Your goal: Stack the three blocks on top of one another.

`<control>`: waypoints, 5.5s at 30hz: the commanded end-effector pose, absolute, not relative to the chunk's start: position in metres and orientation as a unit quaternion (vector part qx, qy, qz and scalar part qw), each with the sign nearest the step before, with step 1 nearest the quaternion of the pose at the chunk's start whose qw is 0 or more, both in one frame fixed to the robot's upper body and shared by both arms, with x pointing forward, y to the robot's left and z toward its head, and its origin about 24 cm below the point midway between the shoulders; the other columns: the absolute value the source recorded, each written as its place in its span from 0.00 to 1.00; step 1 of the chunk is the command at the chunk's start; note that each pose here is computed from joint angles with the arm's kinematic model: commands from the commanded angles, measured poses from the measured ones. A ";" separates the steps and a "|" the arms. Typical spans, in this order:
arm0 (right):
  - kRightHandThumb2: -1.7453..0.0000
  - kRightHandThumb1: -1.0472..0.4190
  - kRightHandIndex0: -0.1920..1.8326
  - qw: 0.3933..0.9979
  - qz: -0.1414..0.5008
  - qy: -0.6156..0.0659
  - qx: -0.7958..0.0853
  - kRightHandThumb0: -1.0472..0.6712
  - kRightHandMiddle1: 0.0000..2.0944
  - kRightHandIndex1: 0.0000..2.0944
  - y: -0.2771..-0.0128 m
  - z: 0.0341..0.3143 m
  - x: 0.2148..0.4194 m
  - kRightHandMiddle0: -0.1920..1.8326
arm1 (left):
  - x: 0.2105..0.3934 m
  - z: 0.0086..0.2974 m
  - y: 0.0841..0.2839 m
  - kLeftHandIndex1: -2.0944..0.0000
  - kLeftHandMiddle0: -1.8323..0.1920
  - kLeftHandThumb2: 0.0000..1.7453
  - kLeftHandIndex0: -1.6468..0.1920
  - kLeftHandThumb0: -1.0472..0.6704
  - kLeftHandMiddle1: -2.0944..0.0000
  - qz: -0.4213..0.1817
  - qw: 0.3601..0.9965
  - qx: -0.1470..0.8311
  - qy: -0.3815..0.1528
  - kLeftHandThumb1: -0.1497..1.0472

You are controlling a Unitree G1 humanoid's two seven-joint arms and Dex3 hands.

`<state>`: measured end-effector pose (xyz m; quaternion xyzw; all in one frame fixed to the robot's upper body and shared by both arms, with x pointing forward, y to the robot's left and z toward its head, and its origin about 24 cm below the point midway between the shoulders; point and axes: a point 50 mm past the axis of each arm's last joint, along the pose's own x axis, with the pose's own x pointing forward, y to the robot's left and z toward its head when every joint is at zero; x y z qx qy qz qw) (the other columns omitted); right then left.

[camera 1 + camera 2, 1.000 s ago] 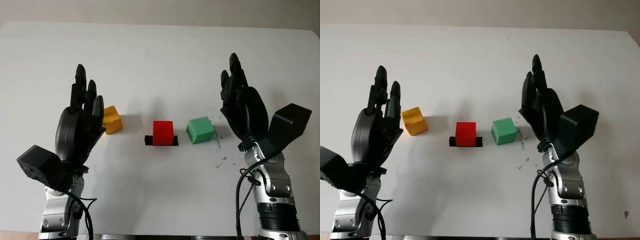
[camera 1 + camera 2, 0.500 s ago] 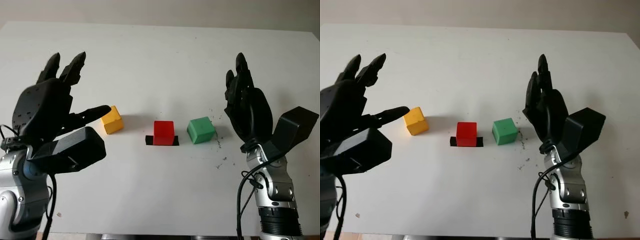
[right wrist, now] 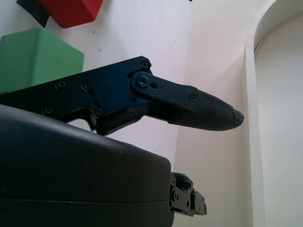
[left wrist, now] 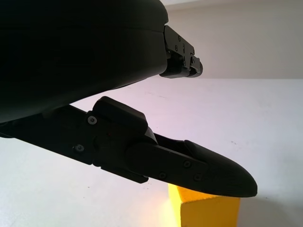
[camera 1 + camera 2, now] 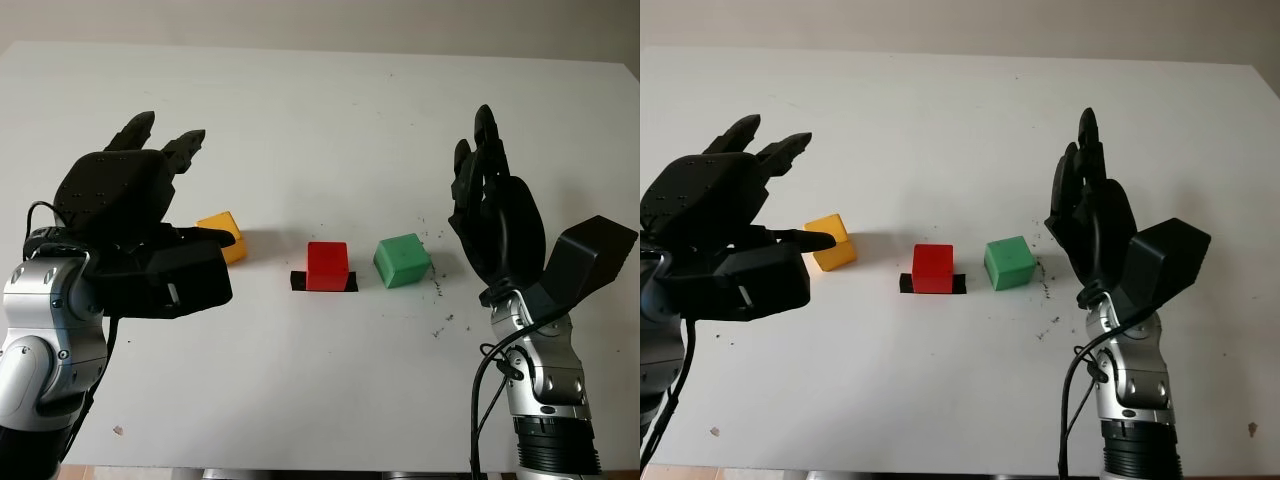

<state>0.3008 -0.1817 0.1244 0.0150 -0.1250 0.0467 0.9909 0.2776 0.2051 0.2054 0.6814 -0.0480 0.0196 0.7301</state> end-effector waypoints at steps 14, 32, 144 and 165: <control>0.59 0.00 0.00 0.990 0.037 -0.138 0.019 0.21 0.00 0.00 -0.183 0.126 0.297 0.00 | 0.287 0.191 0.193 0.94 0.90 0.03 0.71 0.07 0.97 0.002 0.688 0.725 -0.009 1.00; 0.61 0.00 0.00 0.989 0.039 -0.144 0.018 0.21 0.00 0.00 -0.184 0.127 0.297 0.00 | 0.290 0.174 0.194 0.40 0.83 0.07 0.80 0.09 0.97 0.030 0.665 0.746 -0.011 1.00; 0.65 0.00 0.00 0.988 0.033 -0.149 0.000 0.20 0.00 0.00 -0.172 0.117 0.297 0.00 | 0.291 0.252 0.097 0.28 0.79 0.03 0.74 0.48 0.98 -0.297 0.578 0.708 -0.276 0.94; 0.64 0.00 0.00 0.989 0.030 -0.146 -0.005 0.20 0.00 0.00 -0.173 0.116 0.296 0.00 | 0.294 0.248 0.100 0.27 0.80 0.03 0.74 0.46 0.97 -0.296 0.567 0.716 -0.280 0.98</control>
